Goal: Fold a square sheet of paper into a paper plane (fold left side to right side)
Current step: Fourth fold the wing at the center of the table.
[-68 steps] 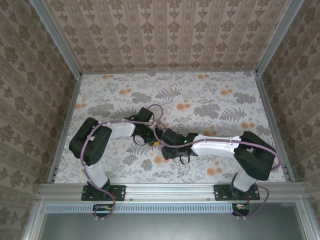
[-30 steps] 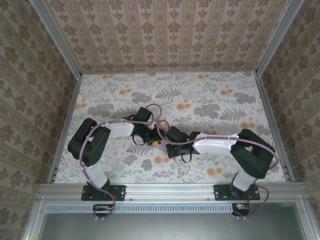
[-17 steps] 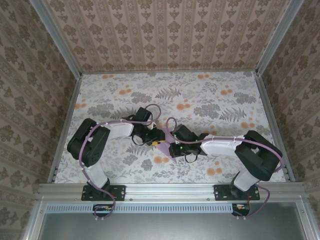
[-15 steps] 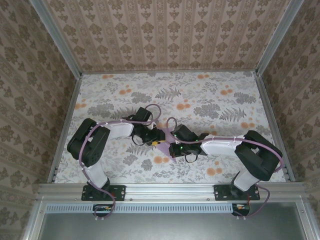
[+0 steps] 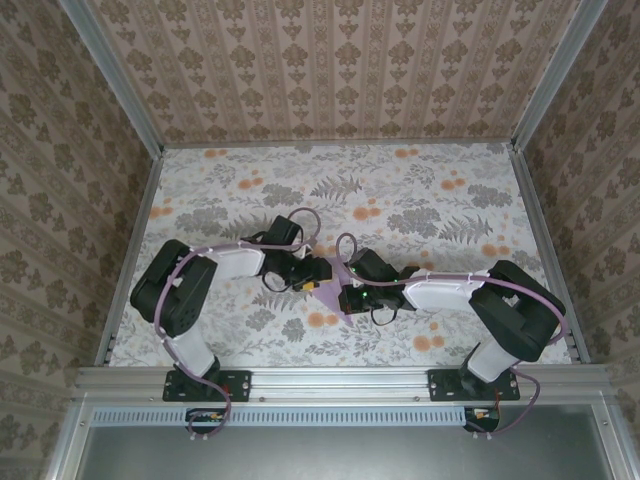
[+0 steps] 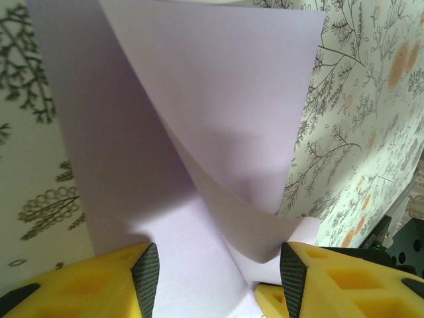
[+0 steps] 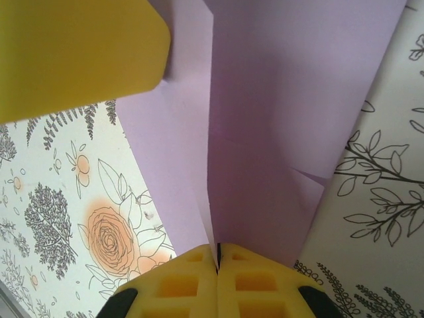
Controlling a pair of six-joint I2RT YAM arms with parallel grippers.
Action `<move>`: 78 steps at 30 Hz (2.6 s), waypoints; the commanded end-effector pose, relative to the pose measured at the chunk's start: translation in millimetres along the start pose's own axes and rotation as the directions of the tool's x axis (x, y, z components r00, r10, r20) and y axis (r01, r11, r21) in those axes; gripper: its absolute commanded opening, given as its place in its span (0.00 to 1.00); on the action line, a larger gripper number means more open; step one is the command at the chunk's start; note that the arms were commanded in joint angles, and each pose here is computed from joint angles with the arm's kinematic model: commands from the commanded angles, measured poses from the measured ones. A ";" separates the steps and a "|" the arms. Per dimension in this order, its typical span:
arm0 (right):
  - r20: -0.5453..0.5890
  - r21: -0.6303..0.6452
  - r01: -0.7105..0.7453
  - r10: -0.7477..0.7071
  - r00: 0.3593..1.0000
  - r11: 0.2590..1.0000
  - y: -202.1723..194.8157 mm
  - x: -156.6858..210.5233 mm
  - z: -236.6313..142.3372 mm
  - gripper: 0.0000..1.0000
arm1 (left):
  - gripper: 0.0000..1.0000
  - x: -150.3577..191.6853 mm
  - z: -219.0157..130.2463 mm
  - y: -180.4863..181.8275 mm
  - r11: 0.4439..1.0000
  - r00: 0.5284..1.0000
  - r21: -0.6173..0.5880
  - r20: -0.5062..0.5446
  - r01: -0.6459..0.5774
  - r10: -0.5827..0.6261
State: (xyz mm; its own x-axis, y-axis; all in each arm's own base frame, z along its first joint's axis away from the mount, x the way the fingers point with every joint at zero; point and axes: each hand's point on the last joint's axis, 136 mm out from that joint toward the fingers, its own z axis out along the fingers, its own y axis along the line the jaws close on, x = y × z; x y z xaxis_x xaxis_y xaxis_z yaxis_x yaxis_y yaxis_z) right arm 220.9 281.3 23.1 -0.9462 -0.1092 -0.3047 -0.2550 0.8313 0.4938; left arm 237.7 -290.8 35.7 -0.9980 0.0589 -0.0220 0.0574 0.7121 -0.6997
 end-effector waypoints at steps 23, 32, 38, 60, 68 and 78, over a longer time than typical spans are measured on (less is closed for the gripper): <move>0.017 -0.113 -0.094 0.096 0.995 0.989 0.0 -1.7 -0.4 0.00 | 0.43 -2.1 1.4 1.6 1.000 0.999 0.028 0.040 0.009 -0.010; 0.005 -0.121 -0.110 0.111 0.994 0.987 -1.9 -0.5 1.9 0.00 | 0.47 -1.0 8.6 9.9 1.000 0.999 0.003 0.020 0.027 -0.027; 0.001 -0.120 -0.107 0.108 0.994 0.987 -1.8 -0.6 2.3 0.06 | 0.49 0.6 11.5 15.7 0.999 0.999 -0.023 0.007 0.043 -0.043; 0.108 -0.191 -0.098 0.121 0.987 0.977 7.0 -36.7 -37.2 0.38 | 0.49 3.9 11.6 22.5 0.997 0.998 -0.061 -0.009 0.055 -0.055; 0.047 -0.133 -0.073 0.080 0.996 0.988 2.4 -29.9 -23.1 0.40 | 0.50 4.0 11.1 22.3 0.997 0.999 -0.061 -0.008 0.054 -0.054; -0.011 -0.070 -0.025 0.024 1.000 0.997 9.4 -20.2 0.4 0.44 | 0.50 4.2 10.3 21.0 0.997 0.999 -0.060 -0.012 0.051 -0.052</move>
State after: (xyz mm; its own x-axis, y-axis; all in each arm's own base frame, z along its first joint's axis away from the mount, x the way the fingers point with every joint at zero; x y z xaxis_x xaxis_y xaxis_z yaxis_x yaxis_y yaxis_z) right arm 235.0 289.3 37.2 -0.9582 -0.0702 -0.2774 -0.2279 0.7731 0.5919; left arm 240.6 -293.0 31.8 -0.9994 0.0308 -0.0153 0.0326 0.7026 -0.7108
